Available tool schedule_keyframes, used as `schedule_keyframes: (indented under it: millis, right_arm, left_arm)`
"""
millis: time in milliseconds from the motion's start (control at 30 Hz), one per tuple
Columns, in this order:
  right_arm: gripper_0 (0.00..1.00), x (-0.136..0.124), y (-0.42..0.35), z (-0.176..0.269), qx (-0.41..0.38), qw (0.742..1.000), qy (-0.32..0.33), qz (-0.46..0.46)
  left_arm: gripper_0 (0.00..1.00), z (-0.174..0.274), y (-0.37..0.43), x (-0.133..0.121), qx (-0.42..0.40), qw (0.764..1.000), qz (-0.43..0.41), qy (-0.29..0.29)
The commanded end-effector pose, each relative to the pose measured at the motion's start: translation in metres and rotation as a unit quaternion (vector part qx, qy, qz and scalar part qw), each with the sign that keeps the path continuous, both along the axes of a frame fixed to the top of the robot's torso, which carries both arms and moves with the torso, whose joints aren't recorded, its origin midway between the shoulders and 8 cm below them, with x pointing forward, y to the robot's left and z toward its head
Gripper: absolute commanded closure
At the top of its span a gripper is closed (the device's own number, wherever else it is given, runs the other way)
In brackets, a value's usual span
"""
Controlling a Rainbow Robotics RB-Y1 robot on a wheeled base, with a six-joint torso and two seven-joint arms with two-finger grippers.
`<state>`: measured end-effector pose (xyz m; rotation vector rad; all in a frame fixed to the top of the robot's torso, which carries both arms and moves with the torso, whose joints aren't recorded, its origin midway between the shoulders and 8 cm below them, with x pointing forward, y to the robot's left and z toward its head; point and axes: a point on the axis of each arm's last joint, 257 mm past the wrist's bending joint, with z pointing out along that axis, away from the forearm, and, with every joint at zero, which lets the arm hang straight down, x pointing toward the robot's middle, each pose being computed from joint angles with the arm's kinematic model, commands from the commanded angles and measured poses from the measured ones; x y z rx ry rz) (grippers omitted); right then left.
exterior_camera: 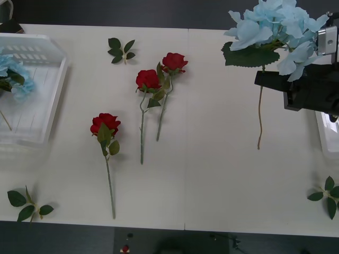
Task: Put the red flowers into the right box and the blue flowers into the left box
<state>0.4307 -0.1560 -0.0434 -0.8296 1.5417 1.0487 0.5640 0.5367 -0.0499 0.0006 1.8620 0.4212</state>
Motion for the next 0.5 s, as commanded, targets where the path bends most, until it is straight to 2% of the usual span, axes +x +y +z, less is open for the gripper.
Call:
schedule_keyframes:
  millis: [33, 133, 267, 500]
  right_arm:
    - [1.00, -0.011, 0.033, 0.010, 0.011, 0.999, -0.015, 0.037]
    - [1.00, -0.011, 0.050, 0.009, 0.020, 0.999, -0.009, 0.049]
    - [1.00, -0.012, 0.072, 0.009, 0.029, 0.998, -0.004, 0.062]
    - [1.00, -0.014, 0.107, 0.014, 0.050, 0.995, 0.006, 0.082]
  left_arm:
    - [0.00, 0.001, -0.037, -0.034, 0.010, 0.998, -0.058, -0.002]
    - [0.00, -0.023, -0.085, -0.059, -0.009, 0.993, -0.112, 0.018]
    - [0.00, -0.054, -0.155, -0.079, -0.039, 0.981, -0.185, 0.048]
    - [0.00, -0.091, -0.270, -0.091, -0.057, 0.947, -0.304, 0.090]
